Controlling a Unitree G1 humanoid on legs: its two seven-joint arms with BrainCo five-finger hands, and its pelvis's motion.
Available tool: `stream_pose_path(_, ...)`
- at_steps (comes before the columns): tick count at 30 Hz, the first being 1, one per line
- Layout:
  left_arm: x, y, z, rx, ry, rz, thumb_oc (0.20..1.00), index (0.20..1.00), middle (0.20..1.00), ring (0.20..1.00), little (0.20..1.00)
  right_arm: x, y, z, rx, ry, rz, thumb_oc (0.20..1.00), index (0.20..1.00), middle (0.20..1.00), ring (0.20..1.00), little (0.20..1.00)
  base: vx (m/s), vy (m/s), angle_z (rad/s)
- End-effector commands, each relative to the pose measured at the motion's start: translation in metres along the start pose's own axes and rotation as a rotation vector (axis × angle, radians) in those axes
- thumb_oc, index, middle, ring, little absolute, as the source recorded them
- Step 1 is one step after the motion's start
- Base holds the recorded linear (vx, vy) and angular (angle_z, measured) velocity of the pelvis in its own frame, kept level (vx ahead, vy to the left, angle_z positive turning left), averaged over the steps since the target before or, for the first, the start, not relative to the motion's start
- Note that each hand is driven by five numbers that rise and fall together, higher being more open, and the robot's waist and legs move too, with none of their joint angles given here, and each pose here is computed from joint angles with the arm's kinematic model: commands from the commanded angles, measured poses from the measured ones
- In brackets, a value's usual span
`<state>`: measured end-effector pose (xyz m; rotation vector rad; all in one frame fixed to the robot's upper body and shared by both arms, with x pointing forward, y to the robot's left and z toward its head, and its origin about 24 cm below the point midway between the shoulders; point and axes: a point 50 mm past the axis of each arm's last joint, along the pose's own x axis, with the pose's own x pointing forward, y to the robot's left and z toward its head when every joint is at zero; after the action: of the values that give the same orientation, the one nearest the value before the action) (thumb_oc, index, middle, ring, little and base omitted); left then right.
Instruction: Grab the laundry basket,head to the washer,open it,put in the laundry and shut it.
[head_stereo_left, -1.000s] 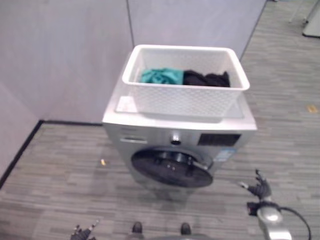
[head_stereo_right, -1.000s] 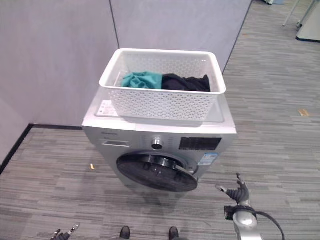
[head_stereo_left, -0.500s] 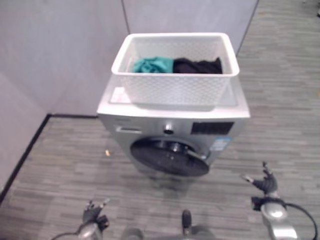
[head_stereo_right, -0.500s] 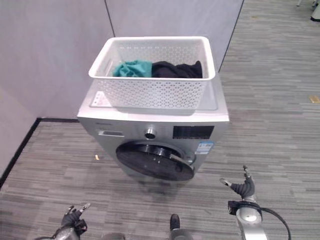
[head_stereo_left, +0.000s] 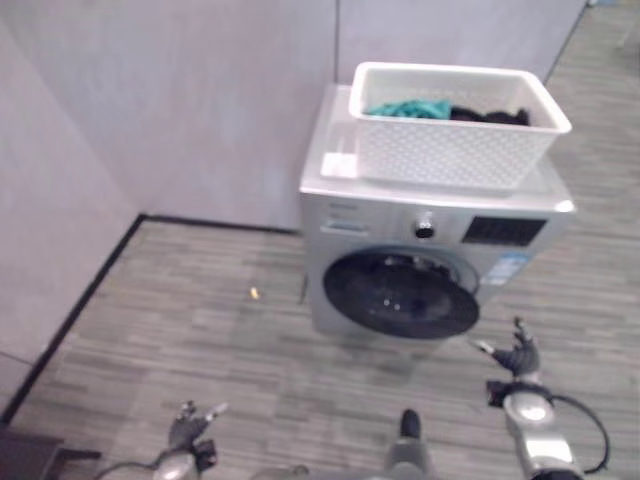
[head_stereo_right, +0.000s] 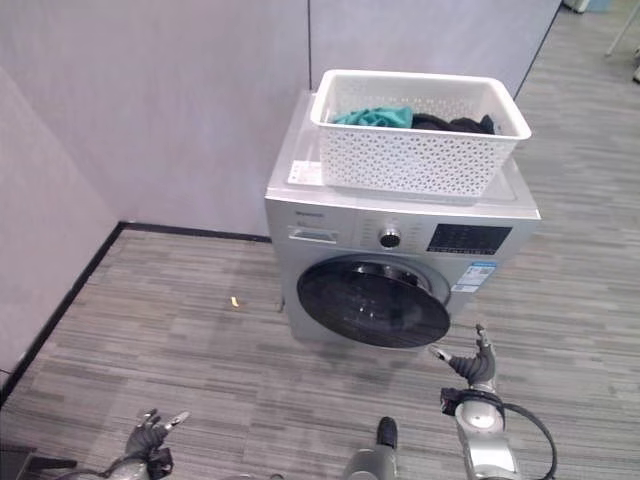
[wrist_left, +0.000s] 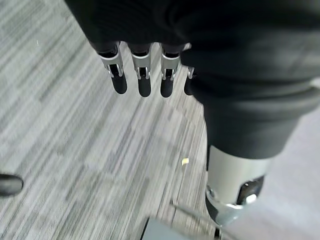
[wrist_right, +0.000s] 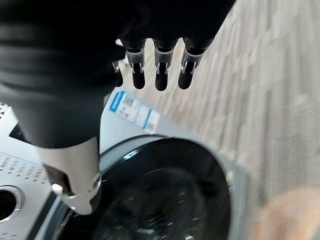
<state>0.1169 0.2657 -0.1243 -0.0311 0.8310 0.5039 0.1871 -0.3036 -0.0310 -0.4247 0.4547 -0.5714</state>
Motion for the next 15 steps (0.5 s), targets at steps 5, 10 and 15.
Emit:
stream_pose_path(5,0.005,0.006,0.024,0.031,-0.086,-0.013,1.000,1.000,1.000,1.000,1.000,0.012,-0.061,0.026,-0.200,-0.129,-0.286,1.000,1.000,1.000,1.000,1.000,-0.04,-0.126,0.15)
stream_pose_path(10,-0.001,0.022,0.004,0.000,-0.024,0.045,1.000,1.000,1.000,1.000,1.000,0.013,-0.086,0.028,-0.288,-0.138,-0.382,1.000,1.000,1.000,1.000,1.000,0.00,-0.215,-0.45)
stream_pose_path(15,-0.002,0.022,0.000,0.026,-0.013,0.032,1.000,1.000,1.000,1.000,1.000,0.019,-0.102,0.051,-0.348,-0.227,-0.406,1.000,1.000,1.000,1.000,1.000,0.00,-0.149,-0.29)
